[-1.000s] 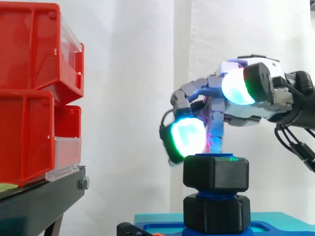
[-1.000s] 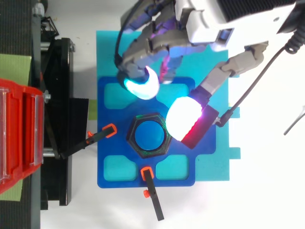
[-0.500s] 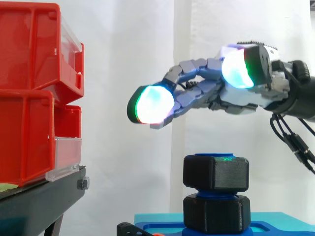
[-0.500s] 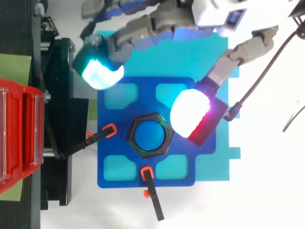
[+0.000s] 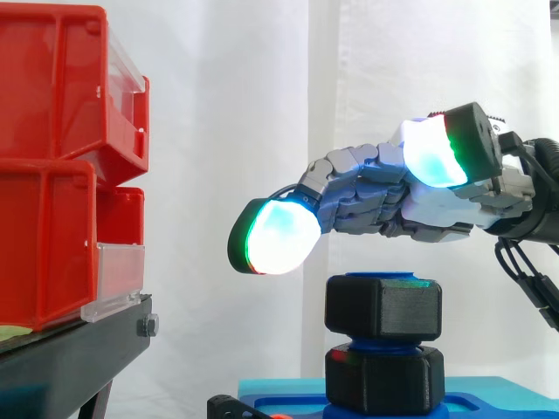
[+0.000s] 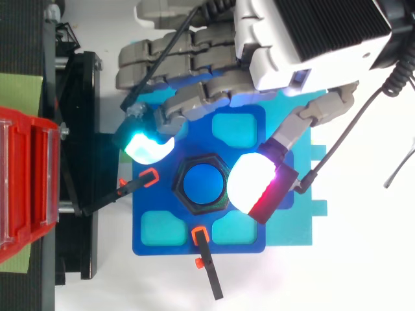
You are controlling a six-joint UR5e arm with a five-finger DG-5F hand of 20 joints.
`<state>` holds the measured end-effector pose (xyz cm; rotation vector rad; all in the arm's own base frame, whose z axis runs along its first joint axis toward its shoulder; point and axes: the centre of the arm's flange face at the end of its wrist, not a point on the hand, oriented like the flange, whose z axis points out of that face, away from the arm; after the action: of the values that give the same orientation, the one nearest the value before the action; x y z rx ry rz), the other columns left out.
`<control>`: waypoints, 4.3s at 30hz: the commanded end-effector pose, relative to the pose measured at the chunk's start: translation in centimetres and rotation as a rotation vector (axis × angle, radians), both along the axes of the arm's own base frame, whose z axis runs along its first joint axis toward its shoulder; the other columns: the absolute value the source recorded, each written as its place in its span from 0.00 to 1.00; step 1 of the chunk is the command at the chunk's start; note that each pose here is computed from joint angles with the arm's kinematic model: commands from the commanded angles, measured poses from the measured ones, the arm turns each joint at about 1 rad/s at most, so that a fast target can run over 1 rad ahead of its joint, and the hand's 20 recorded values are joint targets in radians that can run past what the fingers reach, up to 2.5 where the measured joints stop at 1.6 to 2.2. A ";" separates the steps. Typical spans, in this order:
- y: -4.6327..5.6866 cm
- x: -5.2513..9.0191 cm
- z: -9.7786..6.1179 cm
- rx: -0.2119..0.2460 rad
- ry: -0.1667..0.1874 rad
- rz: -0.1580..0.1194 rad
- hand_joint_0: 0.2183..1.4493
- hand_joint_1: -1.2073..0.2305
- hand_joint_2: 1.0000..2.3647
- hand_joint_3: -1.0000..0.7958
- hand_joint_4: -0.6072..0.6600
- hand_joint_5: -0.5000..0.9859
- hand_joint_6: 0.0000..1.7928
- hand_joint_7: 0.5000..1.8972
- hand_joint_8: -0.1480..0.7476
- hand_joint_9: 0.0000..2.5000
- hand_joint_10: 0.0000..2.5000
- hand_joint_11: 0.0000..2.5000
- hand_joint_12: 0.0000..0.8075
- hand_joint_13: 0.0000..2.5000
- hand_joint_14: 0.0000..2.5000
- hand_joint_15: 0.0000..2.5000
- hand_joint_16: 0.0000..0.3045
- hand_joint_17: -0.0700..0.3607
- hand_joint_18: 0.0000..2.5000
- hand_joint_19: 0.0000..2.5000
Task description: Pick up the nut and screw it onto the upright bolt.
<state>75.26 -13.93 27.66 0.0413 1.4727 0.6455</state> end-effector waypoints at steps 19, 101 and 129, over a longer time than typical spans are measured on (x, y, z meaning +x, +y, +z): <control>0.5 -0.1 -0.1 0.001 0.017 0.004 0.18 0.73 0.00 0.28 0.63 0.30 0.28 0.28 0.41 0.20 0.00 0.00 0.42 0.03 0.00 0.00 0.16 0.41 0.00 0.00; 2.8 0.1 -0.6 -0.006 0.055 0.010 0.17 0.68 0.00 0.28 0.62 0.28 0.28 0.44 0.45 0.19 0.00 0.00 0.44 0.03 0.00 0.00 0.16 0.42 0.00 0.00; 1.9 0.0 -0.5 -0.006 0.046 0.002 0.20 0.68 0.00 0.28 0.60 0.33 0.28 0.75 0.48 0.31 0.00 0.00 0.42 0.13 0.00 0.00 0.14 0.38 0.00 0.00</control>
<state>75.28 -11.85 27.12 0.0501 1.5207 0.6460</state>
